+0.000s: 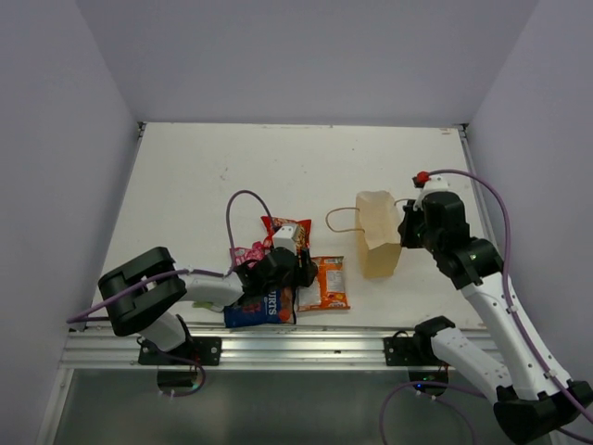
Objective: Place the snacks into the paper bag
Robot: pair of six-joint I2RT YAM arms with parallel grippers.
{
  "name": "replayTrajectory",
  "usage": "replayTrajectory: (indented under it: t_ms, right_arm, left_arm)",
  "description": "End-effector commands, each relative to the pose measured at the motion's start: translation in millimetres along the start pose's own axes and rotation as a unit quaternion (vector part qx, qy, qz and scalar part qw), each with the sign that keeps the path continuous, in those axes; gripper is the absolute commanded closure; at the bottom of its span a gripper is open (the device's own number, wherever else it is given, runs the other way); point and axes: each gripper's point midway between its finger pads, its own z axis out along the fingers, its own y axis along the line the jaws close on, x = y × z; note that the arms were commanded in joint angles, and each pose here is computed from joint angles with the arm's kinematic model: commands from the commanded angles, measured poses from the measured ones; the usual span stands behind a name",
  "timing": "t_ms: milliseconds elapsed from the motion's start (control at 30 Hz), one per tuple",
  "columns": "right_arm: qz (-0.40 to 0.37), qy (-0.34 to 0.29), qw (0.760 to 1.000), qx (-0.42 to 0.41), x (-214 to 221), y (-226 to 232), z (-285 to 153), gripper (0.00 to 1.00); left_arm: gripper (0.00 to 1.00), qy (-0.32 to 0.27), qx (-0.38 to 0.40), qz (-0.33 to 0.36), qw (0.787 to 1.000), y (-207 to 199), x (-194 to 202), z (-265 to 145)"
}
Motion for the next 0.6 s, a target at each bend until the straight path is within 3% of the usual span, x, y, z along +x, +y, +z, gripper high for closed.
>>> replayTrajectory:
  t_ms: [0,67,100,200,300,467,567]
  right_arm:
    - [0.006,-0.008,1.000,0.000,-1,0,0,1.00]
    - [0.007,-0.004,1.000,-0.001,3,0,2,1.00]
    - [0.008,-0.005,1.000,-0.001,3,0,2,1.00]
    - [0.008,-0.001,1.000,0.000,6,0,3,1.00]
    - [0.010,-0.001,1.000,0.003,7,-2,2,1.00]
    - [0.012,-0.003,1.000,0.006,10,-4,1,1.00]
    - [0.011,-0.002,1.000,0.009,10,-5,0,1.00]
  left_arm:
    - [0.38,-0.030,0.029,-0.006,0.999,-20,-18,2]
    - [0.49,-0.031,0.024,-0.004,0.999,-19,-18,2]
    - [0.65,-0.031,0.021,-0.004,0.999,-19,-19,1]
    - [0.85,-0.029,0.018,0.000,0.999,-19,-18,2]
    - [1.00,-0.028,0.022,0.005,0.999,-23,-19,5]
    - [1.00,-0.041,0.009,0.015,0.999,-27,-27,-2]
    - [1.00,-0.081,-0.040,0.048,0.995,-30,-45,-24]
